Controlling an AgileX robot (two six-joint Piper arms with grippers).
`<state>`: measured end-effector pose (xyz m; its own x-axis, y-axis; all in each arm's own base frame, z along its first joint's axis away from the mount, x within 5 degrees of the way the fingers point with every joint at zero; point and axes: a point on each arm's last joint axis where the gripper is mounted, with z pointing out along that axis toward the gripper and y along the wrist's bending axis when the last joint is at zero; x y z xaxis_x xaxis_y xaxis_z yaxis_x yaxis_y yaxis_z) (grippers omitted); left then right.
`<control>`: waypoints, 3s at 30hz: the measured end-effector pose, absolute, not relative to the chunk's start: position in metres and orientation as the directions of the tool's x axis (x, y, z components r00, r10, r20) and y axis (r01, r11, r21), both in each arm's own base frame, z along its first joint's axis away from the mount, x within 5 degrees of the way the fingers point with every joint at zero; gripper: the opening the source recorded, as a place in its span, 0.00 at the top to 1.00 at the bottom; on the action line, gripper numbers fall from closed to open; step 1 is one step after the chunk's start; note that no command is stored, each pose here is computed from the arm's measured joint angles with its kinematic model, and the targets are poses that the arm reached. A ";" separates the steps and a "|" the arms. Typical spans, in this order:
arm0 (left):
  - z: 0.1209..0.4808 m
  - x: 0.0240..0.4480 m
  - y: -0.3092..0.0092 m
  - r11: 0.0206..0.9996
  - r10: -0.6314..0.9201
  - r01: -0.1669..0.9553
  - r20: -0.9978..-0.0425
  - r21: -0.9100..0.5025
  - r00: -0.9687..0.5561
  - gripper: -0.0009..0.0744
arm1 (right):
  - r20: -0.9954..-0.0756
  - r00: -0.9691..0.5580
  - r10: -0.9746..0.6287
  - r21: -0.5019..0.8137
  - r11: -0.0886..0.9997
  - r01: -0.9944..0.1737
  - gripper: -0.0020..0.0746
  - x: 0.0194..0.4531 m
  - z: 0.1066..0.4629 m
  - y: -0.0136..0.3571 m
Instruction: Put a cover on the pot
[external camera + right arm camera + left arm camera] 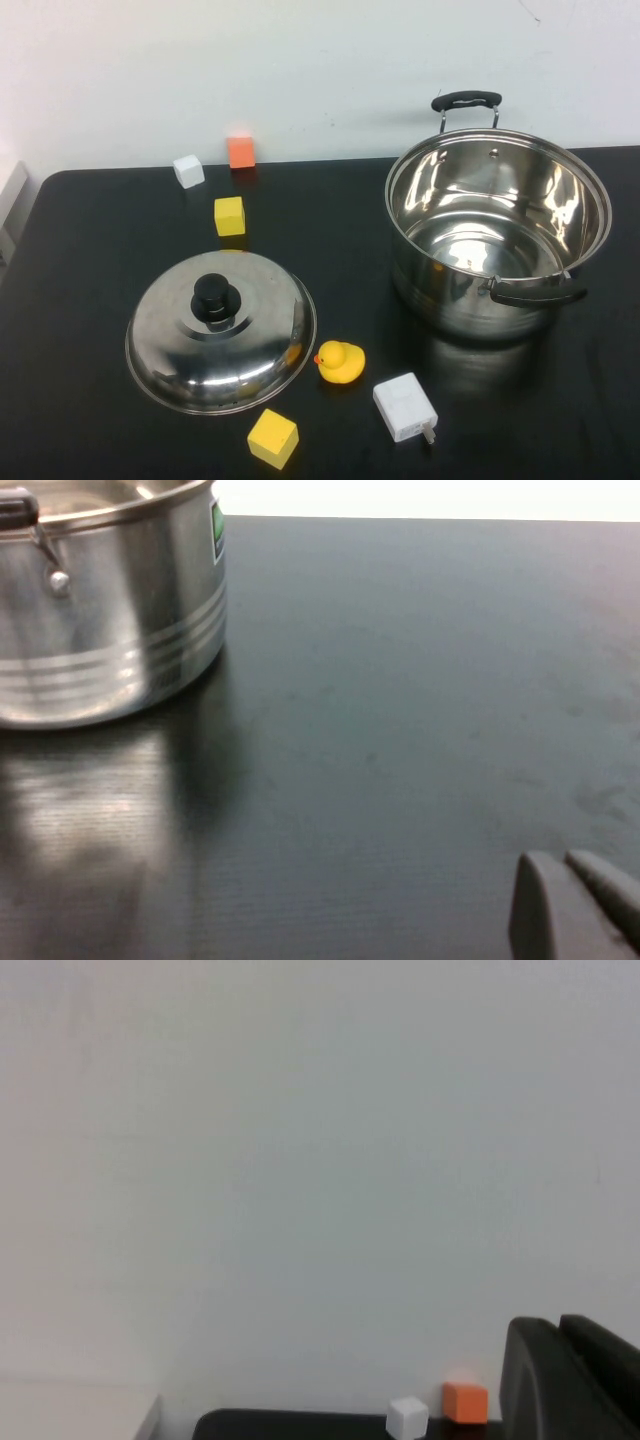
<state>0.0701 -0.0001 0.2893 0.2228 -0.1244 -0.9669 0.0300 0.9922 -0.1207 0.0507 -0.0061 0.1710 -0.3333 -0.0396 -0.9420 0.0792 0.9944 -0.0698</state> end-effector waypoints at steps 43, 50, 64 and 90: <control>0.166 0.305 -0.050 0.848 0.073 0.516 -0.935 -0.125 -0.346 0.35 | -0.942 -0.333 -0.040 -0.070 0.994 0.079 0.98 0.051 0.171 -0.006; 0.147 0.312 -0.071 0.836 0.102 0.534 -0.921 -0.125 -0.376 0.35 | -0.942 -0.333 -0.040 -0.070 0.994 0.079 0.98 0.051 0.171 -0.006; 0.131 0.321 -0.083 0.869 0.016 0.469 -0.939 -0.156 -0.343 0.55 | -0.942 -0.333 -0.040 -0.070 0.994 0.079 0.98 0.051 0.171 -0.006; 0.324 0.363 -0.236 0.598 0.103 0.800 -0.995 0.045 -0.020 0.56 | -0.942 -0.333 -0.040 -0.070 0.994 0.079 0.98 0.051 0.171 -0.006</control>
<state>0.3628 -0.2362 0.3242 -0.0202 0.1026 -0.9945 0.8000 0.5982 0.0455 0.0507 -0.0061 0.1710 -0.3333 -0.0396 -0.9420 0.0792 0.9944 -0.0698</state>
